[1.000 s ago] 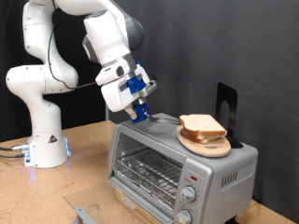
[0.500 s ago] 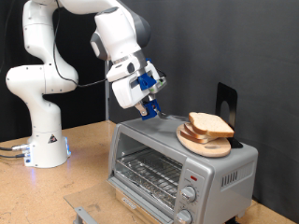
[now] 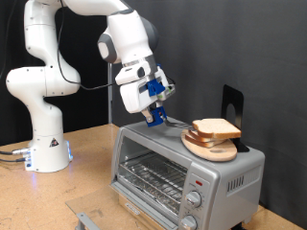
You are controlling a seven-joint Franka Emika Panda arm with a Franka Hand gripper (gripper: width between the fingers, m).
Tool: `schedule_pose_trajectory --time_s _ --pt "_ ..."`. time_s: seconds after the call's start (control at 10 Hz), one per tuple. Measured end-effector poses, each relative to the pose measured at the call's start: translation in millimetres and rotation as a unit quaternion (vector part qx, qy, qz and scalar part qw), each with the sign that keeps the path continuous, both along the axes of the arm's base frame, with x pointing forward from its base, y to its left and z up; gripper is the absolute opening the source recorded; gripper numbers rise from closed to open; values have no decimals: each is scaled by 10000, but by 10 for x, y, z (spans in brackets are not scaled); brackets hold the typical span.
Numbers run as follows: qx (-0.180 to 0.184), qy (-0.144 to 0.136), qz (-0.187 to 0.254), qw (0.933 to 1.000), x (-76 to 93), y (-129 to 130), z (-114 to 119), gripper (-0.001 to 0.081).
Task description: Make a piece of toast with the oven
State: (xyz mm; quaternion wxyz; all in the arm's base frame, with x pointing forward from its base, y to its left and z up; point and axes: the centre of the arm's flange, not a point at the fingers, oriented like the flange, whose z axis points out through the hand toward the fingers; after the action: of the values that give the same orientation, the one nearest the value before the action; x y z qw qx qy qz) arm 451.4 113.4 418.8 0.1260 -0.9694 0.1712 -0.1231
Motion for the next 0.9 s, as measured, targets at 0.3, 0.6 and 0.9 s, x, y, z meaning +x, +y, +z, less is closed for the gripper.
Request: schedule_pose_trajectory --time_s 0.3,0.6,0.9 --pt "6 32 -61 10000 53 0 48 490" --pt "-38 239 -130 9996 133 5 74 490" --pt "-85 481 -219 9986 258 77 97 490"
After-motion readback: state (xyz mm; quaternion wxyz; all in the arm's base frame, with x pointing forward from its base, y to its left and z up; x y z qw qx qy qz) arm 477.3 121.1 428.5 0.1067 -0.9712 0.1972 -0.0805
